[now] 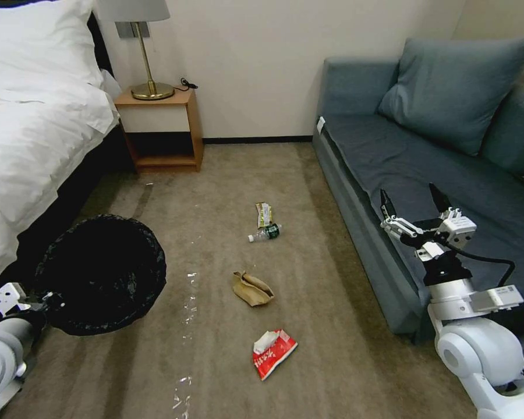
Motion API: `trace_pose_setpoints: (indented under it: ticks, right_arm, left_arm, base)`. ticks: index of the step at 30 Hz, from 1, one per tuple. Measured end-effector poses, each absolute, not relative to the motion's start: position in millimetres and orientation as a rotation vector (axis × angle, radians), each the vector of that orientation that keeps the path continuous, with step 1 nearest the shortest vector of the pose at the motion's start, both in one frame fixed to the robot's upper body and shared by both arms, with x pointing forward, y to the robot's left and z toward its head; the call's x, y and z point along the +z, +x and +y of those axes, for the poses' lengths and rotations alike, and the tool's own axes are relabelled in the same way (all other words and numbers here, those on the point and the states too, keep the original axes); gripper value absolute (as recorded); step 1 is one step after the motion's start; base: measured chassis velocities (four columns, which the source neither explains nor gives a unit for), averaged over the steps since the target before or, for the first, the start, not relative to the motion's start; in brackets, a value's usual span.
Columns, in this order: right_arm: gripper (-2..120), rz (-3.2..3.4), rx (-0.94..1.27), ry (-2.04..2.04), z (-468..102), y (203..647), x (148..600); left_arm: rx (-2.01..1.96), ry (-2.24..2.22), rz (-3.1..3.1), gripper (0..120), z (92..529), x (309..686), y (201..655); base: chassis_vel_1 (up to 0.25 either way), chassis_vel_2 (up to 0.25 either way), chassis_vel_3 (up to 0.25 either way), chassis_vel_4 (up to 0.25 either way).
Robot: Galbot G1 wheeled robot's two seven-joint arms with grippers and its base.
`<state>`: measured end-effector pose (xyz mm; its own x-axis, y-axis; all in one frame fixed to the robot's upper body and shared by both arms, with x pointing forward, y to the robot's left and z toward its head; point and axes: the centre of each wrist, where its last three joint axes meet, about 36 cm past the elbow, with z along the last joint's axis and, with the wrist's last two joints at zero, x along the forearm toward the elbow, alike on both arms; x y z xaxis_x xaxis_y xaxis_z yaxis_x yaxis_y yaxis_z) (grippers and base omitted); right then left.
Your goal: Pick up the trash bin, then pick up the garbage on the floor and place it into the trash bin.
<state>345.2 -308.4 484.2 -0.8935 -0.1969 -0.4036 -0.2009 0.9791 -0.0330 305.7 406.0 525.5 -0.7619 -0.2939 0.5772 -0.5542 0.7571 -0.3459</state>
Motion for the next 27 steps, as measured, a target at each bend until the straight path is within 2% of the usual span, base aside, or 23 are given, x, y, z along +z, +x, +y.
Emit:
trace_pose_setpoints:
  ticks: [8, 14, 17, 19, 23, 26, 27]
  right_arm:
    - [100, 2.697, -0.018, -0.328, -305, 346, 481]
    - [100, 2.698, -0.070, -0.439, -309, 351, 476]
    - [100, 2.718, -0.199, -0.624, -318, 357, 464]
    - [100, 2.748, -0.396, -0.920, -328, 372, 449]
    - [100, 2.726, -0.515, -1.103, -339, 387, 445]
    - [100, 2.643, -0.788, -1.528, -386, 403, 446]
    - [100, 2.643, -0.788, -1.528, -386, 403, 446]
  left_arm:
    - [0.696, 0.640, -2.462, 1, 407, 528, 307]
    - [0.696, 0.639, -2.465, 1, 407, 529, 307]
    - [0.692, 0.628, -2.468, 1, 406, 528, 308]
    - [0.688, 0.611, -2.481, 1, 404, 527, 309]
    - [0.686, 0.602, -2.486, 1, 402, 527, 310]
    - [0.668, 0.537, -2.479, 1, 386, 519, 325]
    - [0.668, 0.537, -2.479, 1, 386, 519, 325]
  base:
    - [-0.093, 0.071, 0.082, -0.082]
    - [0.000, 0.000, 0.000, 0.000]
    - [0.000, 0.000, 0.000, 0.000]
    - [0.000, 0.000, 0.000, 0.000]
    - [0.000, 0.000, 0.000, 0.000]
    - [0.000, 0.000, 0.000, 0.000]
    - [0.000, 0.000, 0.000, 0.000]
